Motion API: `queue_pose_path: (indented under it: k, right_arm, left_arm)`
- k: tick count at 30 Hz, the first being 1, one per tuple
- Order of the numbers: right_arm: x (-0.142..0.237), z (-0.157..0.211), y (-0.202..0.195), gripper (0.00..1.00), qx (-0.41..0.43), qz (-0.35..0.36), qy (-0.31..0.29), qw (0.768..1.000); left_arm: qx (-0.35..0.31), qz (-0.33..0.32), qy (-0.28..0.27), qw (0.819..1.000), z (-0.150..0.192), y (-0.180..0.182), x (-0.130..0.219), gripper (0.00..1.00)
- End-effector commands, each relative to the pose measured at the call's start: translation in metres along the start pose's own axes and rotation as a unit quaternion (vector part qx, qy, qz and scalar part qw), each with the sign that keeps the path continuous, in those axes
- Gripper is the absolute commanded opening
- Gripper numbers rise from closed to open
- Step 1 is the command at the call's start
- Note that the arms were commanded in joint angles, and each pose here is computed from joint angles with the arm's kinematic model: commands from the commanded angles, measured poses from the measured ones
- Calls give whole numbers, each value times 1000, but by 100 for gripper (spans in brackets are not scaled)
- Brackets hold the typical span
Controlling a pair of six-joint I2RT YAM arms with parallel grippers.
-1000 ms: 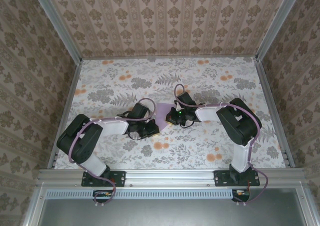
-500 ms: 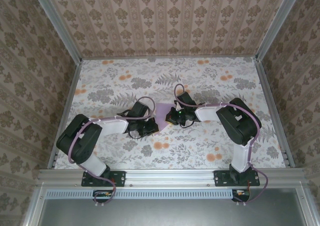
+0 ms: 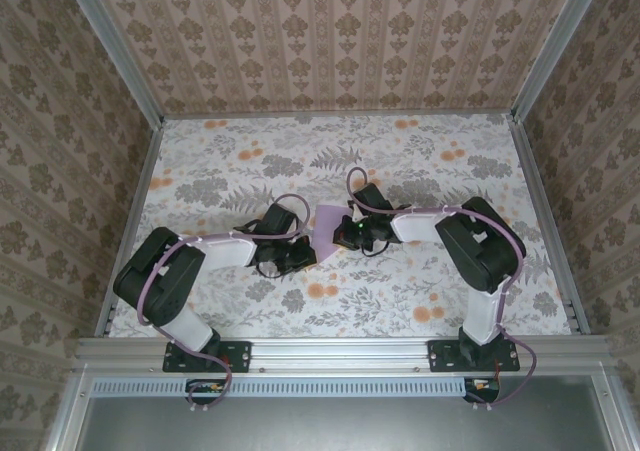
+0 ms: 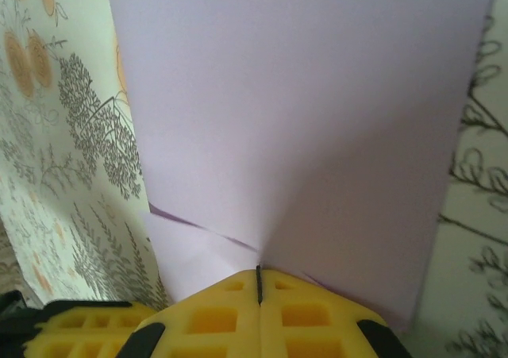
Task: Fold a paper plane with a square sheet of paper (pick it up from the middle)
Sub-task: Third fold the triangle at the center of the table.
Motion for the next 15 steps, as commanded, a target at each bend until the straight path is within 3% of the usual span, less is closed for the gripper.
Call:
queue_pose_path:
  k: [1, 15]
  right_arm:
    - [10, 13, 12, 0, 41, 9, 4, 999]
    - [-22, 43, 17, 0, 36, 14, 46, 998]
  left_arm:
    - [30, -79, 34, 996, 19, 46, -7, 0]
    - [28, -77, 35, 996, 18, 44, -8, 0]
Point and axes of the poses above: each hand's point on the last joint's axis, 136 mm out from that joint toward the fingers, its own x axis back along the fingers, its own y axis along the line the jaws close on, z = x × y, the point moved 3 cm from there along x, back along the fingers, and after that the axes turned 4 degrees about x, right-handed, at the moved point
